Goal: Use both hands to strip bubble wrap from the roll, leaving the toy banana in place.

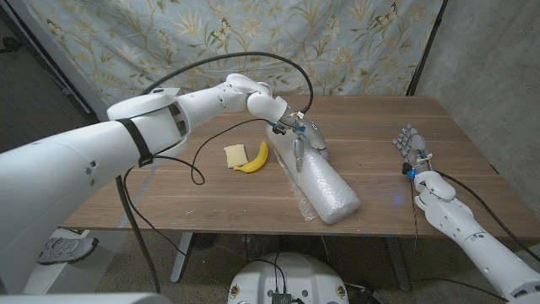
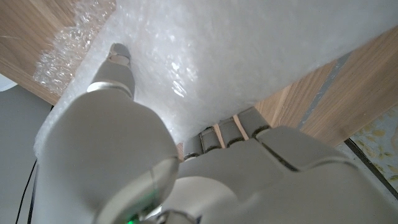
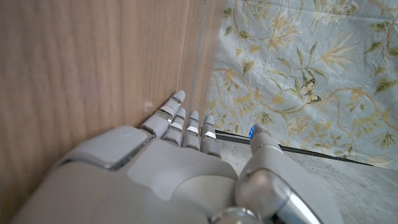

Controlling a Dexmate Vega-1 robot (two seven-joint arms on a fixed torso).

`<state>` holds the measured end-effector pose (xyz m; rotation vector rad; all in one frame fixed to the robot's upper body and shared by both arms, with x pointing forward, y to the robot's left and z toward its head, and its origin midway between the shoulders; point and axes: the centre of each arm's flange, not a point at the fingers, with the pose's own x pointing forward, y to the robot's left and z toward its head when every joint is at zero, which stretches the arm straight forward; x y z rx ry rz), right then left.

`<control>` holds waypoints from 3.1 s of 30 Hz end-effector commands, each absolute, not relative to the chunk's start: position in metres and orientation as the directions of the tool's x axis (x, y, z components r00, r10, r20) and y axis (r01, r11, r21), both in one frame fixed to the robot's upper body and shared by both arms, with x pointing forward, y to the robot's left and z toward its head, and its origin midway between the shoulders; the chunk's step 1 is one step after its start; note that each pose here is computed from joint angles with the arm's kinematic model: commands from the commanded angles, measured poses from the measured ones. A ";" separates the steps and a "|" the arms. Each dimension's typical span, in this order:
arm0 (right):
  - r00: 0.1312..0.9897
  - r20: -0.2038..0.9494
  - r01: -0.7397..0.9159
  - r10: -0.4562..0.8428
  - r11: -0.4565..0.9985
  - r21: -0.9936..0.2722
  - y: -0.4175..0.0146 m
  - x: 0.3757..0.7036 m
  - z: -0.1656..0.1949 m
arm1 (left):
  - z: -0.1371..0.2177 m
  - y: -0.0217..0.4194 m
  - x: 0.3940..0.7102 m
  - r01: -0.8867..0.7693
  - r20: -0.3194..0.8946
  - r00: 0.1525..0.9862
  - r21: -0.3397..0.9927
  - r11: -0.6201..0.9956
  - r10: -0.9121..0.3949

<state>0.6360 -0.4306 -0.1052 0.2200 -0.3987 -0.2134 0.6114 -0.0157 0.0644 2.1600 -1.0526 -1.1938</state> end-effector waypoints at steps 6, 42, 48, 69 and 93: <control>0.905 0.344 0.165 -0.249 0.952 0.256 -0.431 0.635 -0.113 | 0.075 -0.010 0.613 -0.438 -0.415 0.332 0.728 -0.528 -0.847; 0.887 0.398 0.152 -0.234 0.962 0.227 -0.435 0.624 -0.091 | 0.101 -0.012 0.606 -0.421 -0.379 0.379 0.742 -0.522 -0.844; 0.873 0.429 0.144 -0.232 0.963 0.227 -0.433 0.617 -0.081 | 0.103 -0.012 0.606 -0.409 -0.382 0.393 0.742 -0.531 -0.837; 0.840 0.501 0.120 -0.207 0.972 0.201 -0.423 0.592 -0.055 | 0.110 -0.016 0.603 -0.393 -0.362 0.406 0.760 -0.518 -0.839; 0.845 0.507 0.092 -0.168 0.981 0.173 -0.414 0.592 -0.048 | 0.129 -0.013 0.596 -0.332 -0.314 0.430 0.816 -0.472 -0.846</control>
